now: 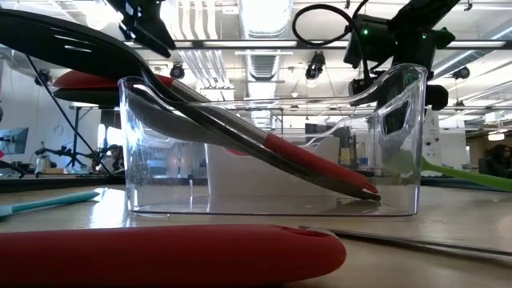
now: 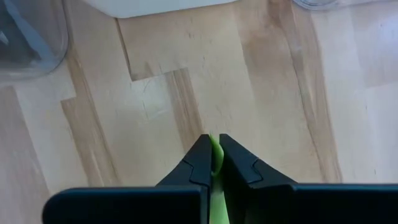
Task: Pick & Place Kitchen Items
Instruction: Put the green spatula into the white bin
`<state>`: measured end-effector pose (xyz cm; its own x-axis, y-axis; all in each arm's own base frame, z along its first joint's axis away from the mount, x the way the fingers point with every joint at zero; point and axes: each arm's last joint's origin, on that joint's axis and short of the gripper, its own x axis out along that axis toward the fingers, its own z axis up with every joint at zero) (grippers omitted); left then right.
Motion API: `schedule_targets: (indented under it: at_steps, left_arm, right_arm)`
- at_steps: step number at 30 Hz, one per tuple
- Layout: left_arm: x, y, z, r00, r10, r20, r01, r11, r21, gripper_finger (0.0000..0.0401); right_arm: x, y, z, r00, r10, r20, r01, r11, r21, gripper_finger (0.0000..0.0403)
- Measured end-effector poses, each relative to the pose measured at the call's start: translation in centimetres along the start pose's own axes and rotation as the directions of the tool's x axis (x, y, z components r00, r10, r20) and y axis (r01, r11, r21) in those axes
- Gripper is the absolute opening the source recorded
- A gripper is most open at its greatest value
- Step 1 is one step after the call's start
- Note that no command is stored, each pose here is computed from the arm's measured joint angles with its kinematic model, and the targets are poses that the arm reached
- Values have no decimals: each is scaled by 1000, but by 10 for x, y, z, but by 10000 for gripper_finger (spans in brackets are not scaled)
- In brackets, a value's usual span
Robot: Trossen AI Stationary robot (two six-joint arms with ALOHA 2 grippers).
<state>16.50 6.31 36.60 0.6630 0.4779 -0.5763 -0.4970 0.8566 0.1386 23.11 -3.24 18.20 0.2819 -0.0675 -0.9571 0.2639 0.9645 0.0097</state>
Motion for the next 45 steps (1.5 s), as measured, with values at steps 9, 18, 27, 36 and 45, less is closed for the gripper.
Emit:
schedule_targets:
  at_steps: [9, 18, 27, 36, 45]
  left_arm:
    - [11, -3, 1, 999, -16, -36, 17, 1000, 7, 300]
    - [15, -4, 1, 999, -16, -46, 17, 1000, 15, 300]
    - [15, -4, 5, 1000, -17, -13, 17, 1000, 7, 300]
    - [25, -9, 17, 989, -105, 100, 106, 994, -12, 300]
    - [78, -31, 32, 894, -285, 346, 294, 955, 27, 300]
  right_arm:
    - [-3, 0, 1, 1000, 2, 18, -2, 1000, 3, 7]
    - [-21, 1, 11, 997, 10, 83, -10, 1000, -3, 7]
    - [-74, 2, 32, 963, 33, 266, -27, 999, -26, 7]
    - [-164, 1, 42, 805, 73, 589, -46, 997, -62, 7]
    - [-226, 10, 46, 466, 156, 871, 20, 982, -186, 8]
